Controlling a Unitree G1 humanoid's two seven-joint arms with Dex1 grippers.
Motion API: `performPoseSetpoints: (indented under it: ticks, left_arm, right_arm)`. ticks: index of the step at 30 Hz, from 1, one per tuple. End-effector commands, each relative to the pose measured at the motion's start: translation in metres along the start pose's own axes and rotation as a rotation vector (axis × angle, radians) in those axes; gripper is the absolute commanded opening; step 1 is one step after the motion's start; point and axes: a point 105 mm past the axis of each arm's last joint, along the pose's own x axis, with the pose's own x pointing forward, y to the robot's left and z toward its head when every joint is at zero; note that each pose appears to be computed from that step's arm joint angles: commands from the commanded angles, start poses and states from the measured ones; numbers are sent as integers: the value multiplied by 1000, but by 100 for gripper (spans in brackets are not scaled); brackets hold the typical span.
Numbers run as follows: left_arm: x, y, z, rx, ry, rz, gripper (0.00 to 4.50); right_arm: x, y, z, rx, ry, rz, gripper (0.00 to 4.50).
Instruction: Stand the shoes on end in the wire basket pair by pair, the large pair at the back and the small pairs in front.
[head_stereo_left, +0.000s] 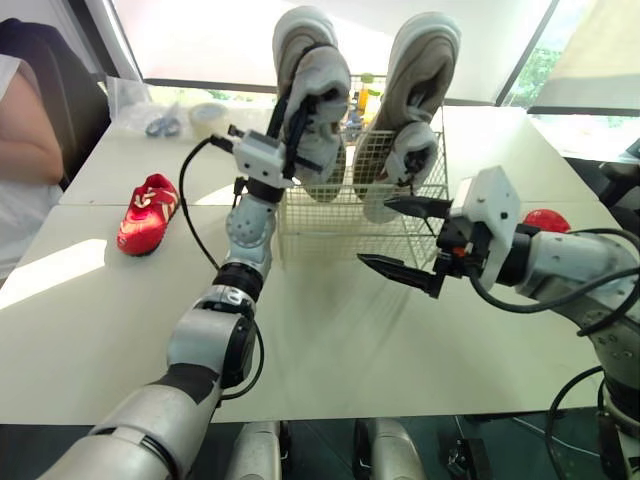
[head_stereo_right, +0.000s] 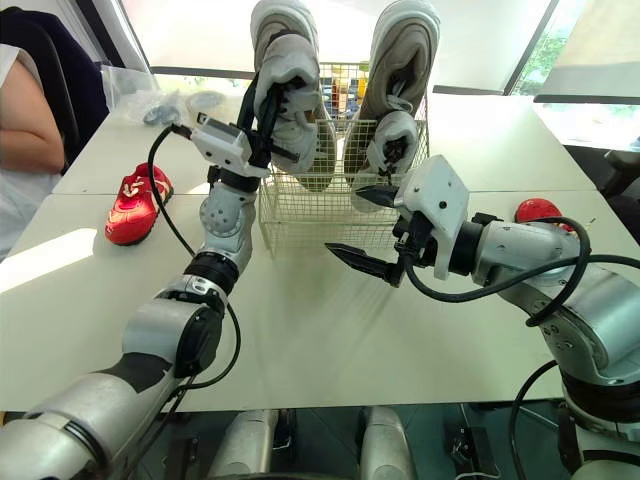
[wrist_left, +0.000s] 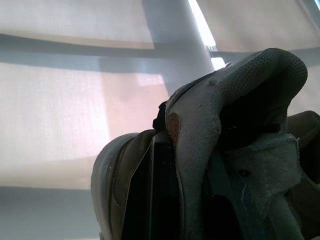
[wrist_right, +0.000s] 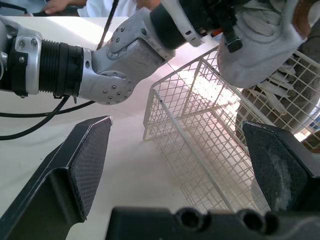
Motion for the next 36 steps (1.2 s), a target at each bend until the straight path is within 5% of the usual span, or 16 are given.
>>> performPoseSetpoints:
  ticks: [1,6,9,15,27,36]
  left_arm:
    - [-25,-8,-21,-17,111,-17,8]
    - [-44,-9,-32,-40,177,-6,8]
    - [-54,-11,-39,-105,229,-5,118]
    - [-54,-1,-31,-194,234,21,437]
    - [-72,23,34,-433,433,-197,437]
    - [-79,25,88,-826,625,-511,437]
  right_arm:
    - [-4,1,11,-44,-23,-8,450]
    - [-2,1,11,-44,-27,5,450]
    - [0,1,11,-43,-31,13,450]
    - [2,0,10,-38,-36,28,450]
    - [-3,-12,3,-28,-17,-5,450]
    - [-69,-106,7,3,-37,-551,450]
